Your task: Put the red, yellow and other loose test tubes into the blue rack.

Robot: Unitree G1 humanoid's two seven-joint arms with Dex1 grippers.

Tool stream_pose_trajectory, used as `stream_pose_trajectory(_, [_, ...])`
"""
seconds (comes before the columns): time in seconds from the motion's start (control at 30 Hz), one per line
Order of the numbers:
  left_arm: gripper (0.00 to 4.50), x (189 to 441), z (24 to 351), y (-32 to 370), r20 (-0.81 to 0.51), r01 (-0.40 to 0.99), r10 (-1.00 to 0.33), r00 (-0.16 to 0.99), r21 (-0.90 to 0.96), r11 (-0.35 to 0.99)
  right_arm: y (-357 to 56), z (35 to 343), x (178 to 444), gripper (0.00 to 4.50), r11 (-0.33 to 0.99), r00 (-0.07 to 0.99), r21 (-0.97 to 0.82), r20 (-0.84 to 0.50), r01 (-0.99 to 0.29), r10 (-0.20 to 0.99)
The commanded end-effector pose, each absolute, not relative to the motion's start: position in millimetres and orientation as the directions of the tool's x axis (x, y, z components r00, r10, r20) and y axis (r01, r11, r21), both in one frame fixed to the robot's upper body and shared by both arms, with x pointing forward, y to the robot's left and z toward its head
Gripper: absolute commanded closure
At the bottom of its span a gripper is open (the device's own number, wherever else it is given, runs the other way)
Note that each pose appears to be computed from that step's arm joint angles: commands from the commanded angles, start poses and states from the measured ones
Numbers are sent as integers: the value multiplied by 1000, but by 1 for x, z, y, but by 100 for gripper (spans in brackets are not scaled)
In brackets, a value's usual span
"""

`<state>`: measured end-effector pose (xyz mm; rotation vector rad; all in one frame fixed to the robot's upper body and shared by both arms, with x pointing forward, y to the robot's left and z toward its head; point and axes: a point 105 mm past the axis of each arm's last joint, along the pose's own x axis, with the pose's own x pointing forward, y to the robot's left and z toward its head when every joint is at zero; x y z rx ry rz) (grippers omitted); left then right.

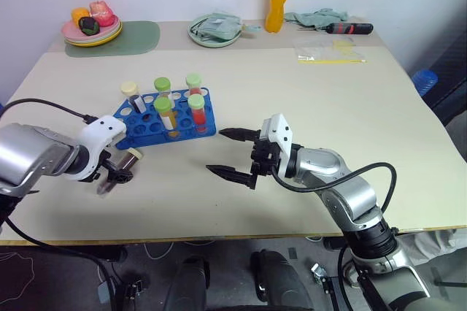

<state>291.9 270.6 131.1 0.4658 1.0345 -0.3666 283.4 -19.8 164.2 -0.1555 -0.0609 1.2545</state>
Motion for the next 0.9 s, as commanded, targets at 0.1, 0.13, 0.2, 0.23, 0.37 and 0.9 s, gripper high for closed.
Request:
stream_pose_trajectory(0.1, [295, 297, 132, 273, -890, 534, -73, 450, 203, 821, -21, 177, 278, 0, 325, 329, -178, 8, -929, 944])
stream_pose_trajectory(0.13, [342, 297, 131, 274, -891, 533, -71, 447, 202, 821, -21, 177, 278, 0, 327, 331, -178, 8, -928, 944])
stream_pose_trajectory(0.2, [342, 295, 133, 277, -890, 539, -67, 451, 211, 815, -21, 177, 278, 0, 328, 332, -180, 8, -927, 943])
stream_pose_trajectory(0.23, [342, 294, 136, 278, -882, 561, -74, 465, 229, 795, -21, 177, 277, 0, 327, 331, -183, 7, -927, 944])
stream_pose_trajectory(0.37, [342, 282, 159, 262, -804, 677, -252, 539, 236, 697, -22, 177, 277, 0, 317, 322, -188, 1, -930, 947])
stream_pose_trajectory(0.9, [342, 319, 225, 244, 307, -39, -47, 950, 270, 962, -16, 177, 278, 0, 265, 271, -176, -5, -948, 963])
